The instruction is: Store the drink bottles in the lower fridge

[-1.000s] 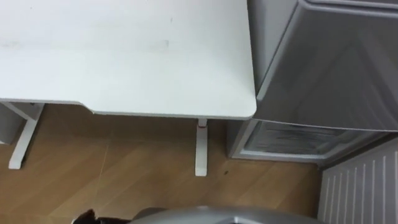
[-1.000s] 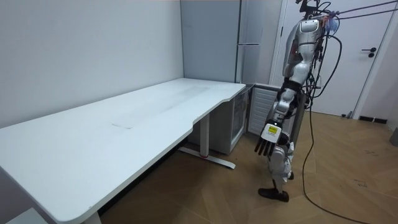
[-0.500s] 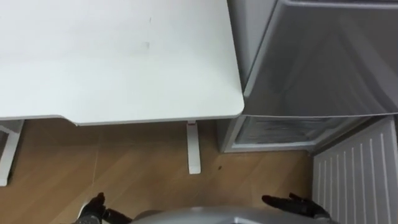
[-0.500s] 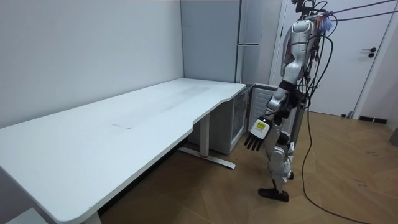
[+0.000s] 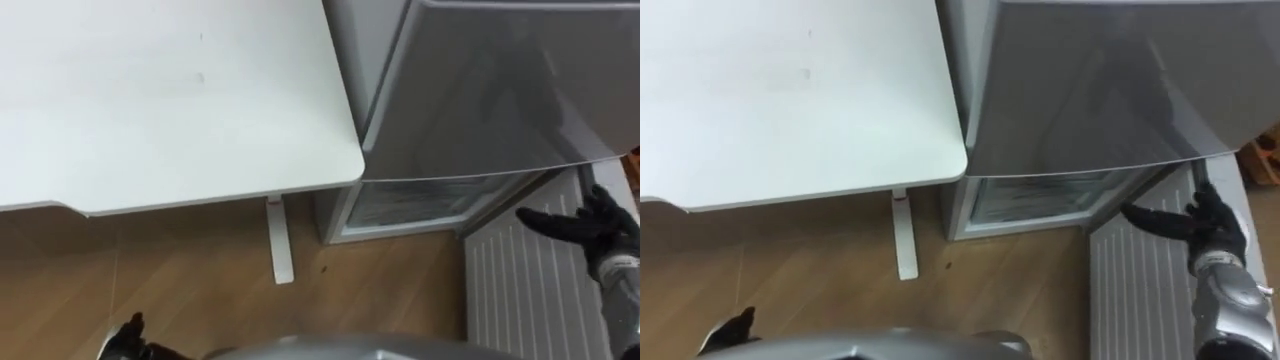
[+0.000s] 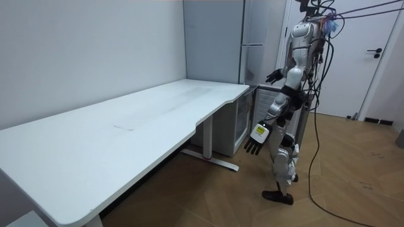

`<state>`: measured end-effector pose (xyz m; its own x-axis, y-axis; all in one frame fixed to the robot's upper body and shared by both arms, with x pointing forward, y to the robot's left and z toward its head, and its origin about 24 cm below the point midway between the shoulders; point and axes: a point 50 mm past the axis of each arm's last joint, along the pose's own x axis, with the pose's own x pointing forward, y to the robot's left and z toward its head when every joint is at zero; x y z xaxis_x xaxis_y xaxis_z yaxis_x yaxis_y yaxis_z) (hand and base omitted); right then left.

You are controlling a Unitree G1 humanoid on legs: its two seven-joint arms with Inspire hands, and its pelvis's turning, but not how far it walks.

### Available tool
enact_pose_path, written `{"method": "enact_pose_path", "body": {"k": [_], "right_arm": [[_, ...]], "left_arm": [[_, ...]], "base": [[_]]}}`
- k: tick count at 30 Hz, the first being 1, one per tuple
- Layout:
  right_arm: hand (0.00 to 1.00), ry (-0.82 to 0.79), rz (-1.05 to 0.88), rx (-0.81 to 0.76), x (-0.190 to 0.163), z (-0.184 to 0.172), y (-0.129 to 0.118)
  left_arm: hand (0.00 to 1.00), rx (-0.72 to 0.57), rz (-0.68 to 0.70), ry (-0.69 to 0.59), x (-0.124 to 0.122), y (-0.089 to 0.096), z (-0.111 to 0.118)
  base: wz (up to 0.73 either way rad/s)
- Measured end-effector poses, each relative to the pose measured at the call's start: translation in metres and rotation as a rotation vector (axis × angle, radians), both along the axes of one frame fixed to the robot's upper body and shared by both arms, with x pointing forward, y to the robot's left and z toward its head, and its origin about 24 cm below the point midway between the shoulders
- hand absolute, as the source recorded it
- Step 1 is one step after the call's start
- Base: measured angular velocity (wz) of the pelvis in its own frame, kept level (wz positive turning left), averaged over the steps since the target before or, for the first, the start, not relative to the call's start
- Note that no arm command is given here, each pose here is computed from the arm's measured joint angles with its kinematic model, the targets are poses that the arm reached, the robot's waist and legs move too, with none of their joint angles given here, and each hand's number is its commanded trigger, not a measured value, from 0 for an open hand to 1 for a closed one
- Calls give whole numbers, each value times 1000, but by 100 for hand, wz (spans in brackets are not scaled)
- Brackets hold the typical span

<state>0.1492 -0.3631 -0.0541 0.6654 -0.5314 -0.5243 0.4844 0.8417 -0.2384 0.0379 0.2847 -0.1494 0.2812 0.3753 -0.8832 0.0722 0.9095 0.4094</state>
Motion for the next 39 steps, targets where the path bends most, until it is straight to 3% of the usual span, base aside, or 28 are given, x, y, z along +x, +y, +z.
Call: {"method": "enact_pose_path", "body": {"k": [7,14,17,25,30,34,39], "right_arm": [[0,-81,-119,-158,2,35,-31],[0,-139,-239,-209,-3,55,-53],[0,-189,-361,-167,-12,56,-61],[0,-44,-625,-62,-58,28,-79],[0,-49,-812,20,-86,23,-88],[0,16,-959,119,-118,6,-82],[0,110,-977,207,-136,-8,-72]], "left_arm": [[0,53,93,8,-17,9,2],[0,82,137,4,-29,17,8],[0,93,142,3,-33,20,10],[0,113,161,21,-37,22,11],[0,133,214,22,-43,29,14],[0,150,237,29,-49,34,17],[0,151,251,63,-56,34,17]], "base": [[-2],[4],[0],[3],[3],[6],[-5]]}}
